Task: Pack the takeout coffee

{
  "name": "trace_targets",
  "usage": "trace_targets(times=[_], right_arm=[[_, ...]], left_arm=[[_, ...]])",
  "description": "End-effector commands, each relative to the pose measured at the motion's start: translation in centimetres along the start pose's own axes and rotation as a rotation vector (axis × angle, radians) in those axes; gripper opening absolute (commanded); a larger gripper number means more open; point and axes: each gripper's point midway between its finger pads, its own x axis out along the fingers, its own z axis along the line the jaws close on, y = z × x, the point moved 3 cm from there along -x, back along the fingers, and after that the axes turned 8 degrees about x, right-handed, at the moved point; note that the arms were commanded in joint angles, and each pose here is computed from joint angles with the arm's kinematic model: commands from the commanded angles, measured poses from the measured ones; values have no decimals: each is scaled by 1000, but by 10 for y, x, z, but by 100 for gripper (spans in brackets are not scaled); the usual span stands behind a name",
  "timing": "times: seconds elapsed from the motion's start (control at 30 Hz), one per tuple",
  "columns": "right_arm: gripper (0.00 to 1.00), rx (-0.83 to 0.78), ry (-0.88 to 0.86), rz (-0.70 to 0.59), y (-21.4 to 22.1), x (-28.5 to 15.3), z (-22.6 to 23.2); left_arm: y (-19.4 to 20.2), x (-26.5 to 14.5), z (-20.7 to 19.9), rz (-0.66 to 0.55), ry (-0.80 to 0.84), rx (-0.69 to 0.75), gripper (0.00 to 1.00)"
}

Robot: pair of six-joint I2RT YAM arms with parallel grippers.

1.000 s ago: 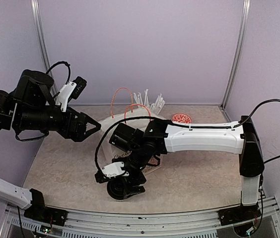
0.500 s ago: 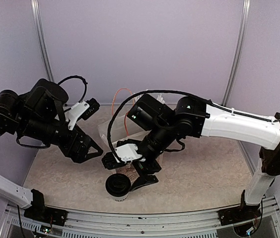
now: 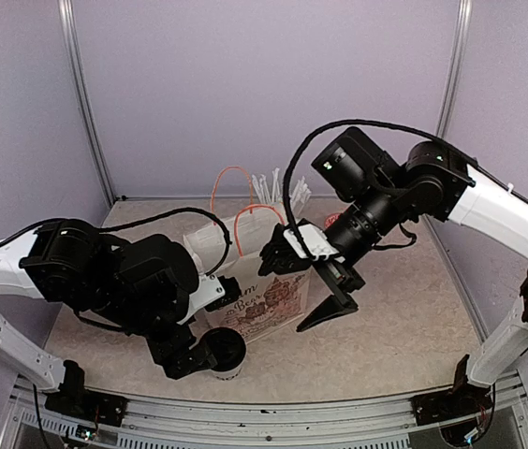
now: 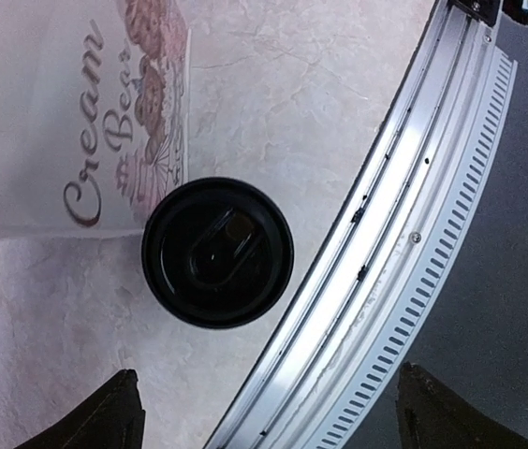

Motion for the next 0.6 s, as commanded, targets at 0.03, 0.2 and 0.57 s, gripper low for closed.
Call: trace_targets(times=[0.03, 0.2, 0.57], right_arm=[[99, 28, 90, -30, 12, -40, -6], [99, 66, 176, -50, 27, -65, -15], [99, 99, 228, -23, 48, -71, -17]], left_arm=[[-17, 26, 0, -10, -15, 137, 94], [-16, 54, 20, 40, -24, 124, 94], [-13, 83, 26, 83, 93, 128, 90]])
